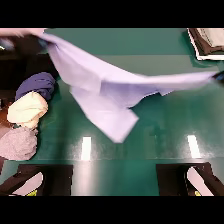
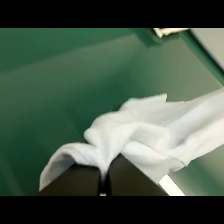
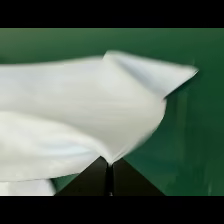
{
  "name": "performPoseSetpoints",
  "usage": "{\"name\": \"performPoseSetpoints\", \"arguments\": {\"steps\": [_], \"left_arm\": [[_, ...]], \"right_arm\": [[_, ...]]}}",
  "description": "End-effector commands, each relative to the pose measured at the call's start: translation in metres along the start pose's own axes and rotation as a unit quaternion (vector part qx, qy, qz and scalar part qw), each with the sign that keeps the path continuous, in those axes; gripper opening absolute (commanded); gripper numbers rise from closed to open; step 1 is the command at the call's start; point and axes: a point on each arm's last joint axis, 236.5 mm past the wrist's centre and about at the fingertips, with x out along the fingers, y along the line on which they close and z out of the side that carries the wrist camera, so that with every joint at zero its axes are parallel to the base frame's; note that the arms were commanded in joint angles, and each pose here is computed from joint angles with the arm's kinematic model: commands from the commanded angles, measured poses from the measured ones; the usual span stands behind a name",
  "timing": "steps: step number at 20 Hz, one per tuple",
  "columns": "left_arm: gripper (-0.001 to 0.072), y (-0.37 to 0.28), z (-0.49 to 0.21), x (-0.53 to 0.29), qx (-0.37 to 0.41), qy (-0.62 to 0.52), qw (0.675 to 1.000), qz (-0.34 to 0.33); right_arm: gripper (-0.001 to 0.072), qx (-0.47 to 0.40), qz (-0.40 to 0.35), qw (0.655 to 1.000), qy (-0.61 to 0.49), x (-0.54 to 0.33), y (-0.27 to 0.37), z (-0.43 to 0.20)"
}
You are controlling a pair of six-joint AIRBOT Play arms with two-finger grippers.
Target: Fold the shirts.
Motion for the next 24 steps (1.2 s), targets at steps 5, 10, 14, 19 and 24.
{"name": "performPoseSetpoints", "arguments": {"steps": [5, 10, 14, 19, 24], "left_arm": [[0.0023, -0.169, 0.13, -0.167, 0.194, -0.193, 0.961, 0.026], [0.0023, -0.214, 0.131, -0.208, 0.208, -0.239, 0.948, 0.018], [0.0022, -0.169, 0.132, -0.193, 0.184, -0.215, 0.956, 0.075], [0.0023, -0.027, 0.041, -0.056, 0.006, 0.003, 0.998, 0.07], [0.0023, 0.068, -0.101, 0.061, -0.144, 0.214, 0.966, 0.032]], "right_arm": [[0.0011, -0.13, -0.017, 0.953, -0.273, -0.189, 0.107, 0.123], [0.0009, -0.148, -0.021, 0.944, -0.294, -0.22, 0.125, 0.136], [0.0008, -0.075, -0.091, 0.971, -0.206, -0.178, 0.062, 0.12], [0.0007, 0.028, -0.098, 0.994, 0.04, -0.058, -0.016, 0.059], [0.0007, 0.058, -0.094, 0.967, 0.23, 0.062, -0.051, 0.011]]}}
